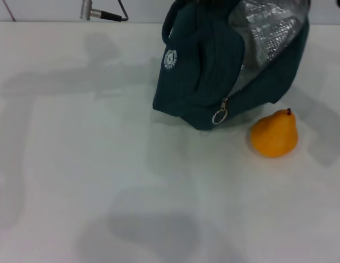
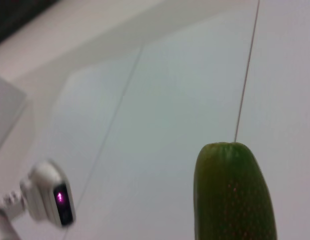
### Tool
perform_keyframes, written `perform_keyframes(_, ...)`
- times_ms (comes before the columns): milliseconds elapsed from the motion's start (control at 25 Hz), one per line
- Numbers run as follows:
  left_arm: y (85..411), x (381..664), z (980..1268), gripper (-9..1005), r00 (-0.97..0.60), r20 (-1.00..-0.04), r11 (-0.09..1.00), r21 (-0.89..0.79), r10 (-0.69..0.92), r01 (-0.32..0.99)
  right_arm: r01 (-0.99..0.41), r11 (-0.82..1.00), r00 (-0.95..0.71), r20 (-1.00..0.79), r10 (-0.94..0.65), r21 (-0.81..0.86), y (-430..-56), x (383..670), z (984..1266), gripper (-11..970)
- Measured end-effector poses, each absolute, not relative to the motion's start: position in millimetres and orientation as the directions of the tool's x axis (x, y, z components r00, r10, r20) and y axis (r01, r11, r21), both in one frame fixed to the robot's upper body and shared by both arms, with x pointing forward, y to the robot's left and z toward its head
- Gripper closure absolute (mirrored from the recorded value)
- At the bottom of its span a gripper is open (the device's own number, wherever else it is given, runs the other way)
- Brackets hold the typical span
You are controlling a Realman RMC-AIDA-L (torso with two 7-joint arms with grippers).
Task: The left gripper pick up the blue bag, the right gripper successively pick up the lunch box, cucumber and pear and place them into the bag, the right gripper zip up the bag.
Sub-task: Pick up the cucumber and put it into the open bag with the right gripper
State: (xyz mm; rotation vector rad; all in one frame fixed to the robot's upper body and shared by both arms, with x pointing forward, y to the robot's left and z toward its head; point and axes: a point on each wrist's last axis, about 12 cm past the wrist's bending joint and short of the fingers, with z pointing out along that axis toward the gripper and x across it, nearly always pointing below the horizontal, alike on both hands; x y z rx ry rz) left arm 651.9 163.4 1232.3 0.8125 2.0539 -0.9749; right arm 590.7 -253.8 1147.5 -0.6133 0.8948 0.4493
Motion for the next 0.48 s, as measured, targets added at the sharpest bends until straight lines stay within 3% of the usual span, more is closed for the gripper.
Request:
perform_keyframes(240, 163, 652, 1235, 960, -0.547, -0.806, 0.511, -0.38, 0.226, 0.771, -0.624, 0.723, 0.433, -0.902, 0.004, -0.296, -235, 606, 1130, 371)
perform_keyframes(480, 163, 652, 1235, 959, -0.543, -0.808, 0.511, -0.376, 0.227, 0.773, -0.713, 0.653, 0.31, -0.95, -0.033, -0.255, -218, 603, 1110, 371)
